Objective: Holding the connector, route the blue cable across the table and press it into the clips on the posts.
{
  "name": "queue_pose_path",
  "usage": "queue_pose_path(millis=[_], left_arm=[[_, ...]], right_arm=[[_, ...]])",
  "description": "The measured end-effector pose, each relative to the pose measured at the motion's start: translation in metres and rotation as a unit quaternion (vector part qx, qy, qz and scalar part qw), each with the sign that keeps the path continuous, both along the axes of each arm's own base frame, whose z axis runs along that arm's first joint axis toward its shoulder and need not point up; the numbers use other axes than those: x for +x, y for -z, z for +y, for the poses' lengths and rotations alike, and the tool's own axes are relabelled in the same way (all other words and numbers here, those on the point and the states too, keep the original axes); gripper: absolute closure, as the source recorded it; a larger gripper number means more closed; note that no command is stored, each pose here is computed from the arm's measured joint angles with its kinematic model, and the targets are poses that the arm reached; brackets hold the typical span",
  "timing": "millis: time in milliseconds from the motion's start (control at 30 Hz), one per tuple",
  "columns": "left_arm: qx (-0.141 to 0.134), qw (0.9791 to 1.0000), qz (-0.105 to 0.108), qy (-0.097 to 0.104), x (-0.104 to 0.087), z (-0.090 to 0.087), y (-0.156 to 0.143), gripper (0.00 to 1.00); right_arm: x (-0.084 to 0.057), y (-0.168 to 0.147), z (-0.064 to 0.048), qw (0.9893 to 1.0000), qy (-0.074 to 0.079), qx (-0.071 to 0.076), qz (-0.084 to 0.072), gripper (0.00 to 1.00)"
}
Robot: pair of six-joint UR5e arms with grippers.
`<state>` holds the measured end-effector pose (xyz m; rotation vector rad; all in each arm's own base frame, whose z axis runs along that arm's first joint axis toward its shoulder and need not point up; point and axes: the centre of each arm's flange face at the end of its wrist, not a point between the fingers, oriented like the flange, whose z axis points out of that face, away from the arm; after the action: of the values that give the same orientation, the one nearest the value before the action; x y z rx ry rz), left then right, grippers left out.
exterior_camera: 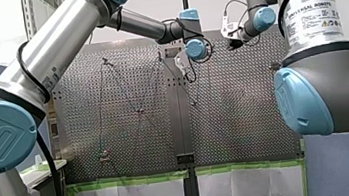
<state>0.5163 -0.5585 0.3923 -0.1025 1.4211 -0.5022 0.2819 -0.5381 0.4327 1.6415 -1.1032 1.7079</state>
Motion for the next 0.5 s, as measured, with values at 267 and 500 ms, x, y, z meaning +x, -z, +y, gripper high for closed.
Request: queue_pose_path(millis=[267,500], left_arm=[[0.002,1.0,0.005,-0.002,-0.0079,-0.0046,0.0011,1.0],[0.002,1.0,0.005,-0.003,-0.0071,-0.0037,0.0006,0.87]], right_arm=[[-0.0009,-0.0042,-0.0085,1.0,0.001,-0.006,-0.002,1.0],[0.0079,-0.0055,-0.0036,1.0,-0.004,-0.007,-0.002,1.0]])
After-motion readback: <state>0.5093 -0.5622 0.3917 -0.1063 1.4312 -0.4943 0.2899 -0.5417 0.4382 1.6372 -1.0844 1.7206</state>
